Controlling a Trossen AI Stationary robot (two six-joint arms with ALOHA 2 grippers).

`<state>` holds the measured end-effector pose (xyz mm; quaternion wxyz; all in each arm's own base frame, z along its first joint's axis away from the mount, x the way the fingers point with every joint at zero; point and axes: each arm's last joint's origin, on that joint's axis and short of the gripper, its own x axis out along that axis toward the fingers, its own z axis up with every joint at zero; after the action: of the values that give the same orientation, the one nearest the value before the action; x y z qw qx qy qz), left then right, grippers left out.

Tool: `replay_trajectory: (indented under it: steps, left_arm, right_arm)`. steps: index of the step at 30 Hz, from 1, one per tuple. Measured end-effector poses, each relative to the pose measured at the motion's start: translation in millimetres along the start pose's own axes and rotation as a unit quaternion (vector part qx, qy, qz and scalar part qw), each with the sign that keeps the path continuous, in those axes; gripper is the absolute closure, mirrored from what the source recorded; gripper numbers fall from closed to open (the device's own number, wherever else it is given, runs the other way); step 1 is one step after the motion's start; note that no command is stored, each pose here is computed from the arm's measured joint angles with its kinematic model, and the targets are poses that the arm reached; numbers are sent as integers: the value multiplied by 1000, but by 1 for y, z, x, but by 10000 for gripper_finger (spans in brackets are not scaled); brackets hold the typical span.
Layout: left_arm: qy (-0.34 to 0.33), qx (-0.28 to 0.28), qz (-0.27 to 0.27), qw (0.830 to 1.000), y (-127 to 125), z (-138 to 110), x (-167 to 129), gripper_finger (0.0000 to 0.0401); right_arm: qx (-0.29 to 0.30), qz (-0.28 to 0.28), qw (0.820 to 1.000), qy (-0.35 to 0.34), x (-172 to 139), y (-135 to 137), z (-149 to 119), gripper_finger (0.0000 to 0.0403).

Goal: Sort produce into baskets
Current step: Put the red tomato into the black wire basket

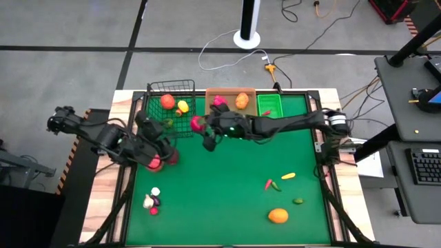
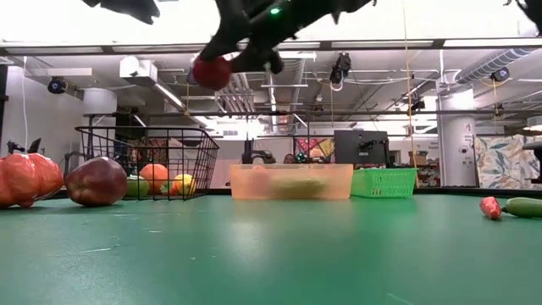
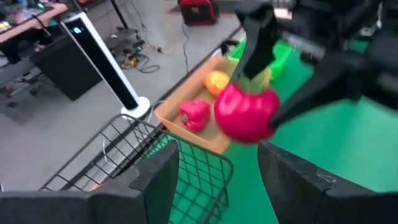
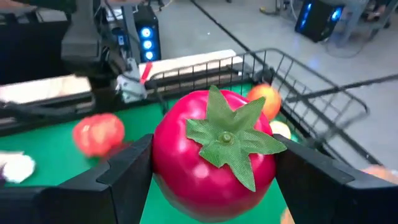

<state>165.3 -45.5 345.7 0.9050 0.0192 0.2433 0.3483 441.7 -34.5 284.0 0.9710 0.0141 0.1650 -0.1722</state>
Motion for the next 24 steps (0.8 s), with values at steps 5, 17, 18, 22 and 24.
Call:
replay_trajectory:
  steps: [5, 17, 18, 22, 24]
  left_arm:
    - [-16, -25, -2, 1000, 14, 2, -8, 200]
    - [-14, -31, -3, 999, 20, -5, -8, 200]
    - [-13, -30, -2, 999, 19, -6, -8, 200]
    - [-9, -29, 0, 1000, 16, -8, -6, 200]
    - [-8, -28, 1, 1000, 15, -8, -5, 200]
  right_arm:
    - [-14, -12, 1000, -2, 35, -3, 2, 117]
    - [-26, -28, 999, 28, 79, -9, -16, 117]
    - [-28, -29, 999, 32, 80, -10, -17, 117]
    - [-31, -30, 998, 42, 82, -11, -19, 113]
    - [-32, -30, 998, 46, 82, -10, -20, 105]
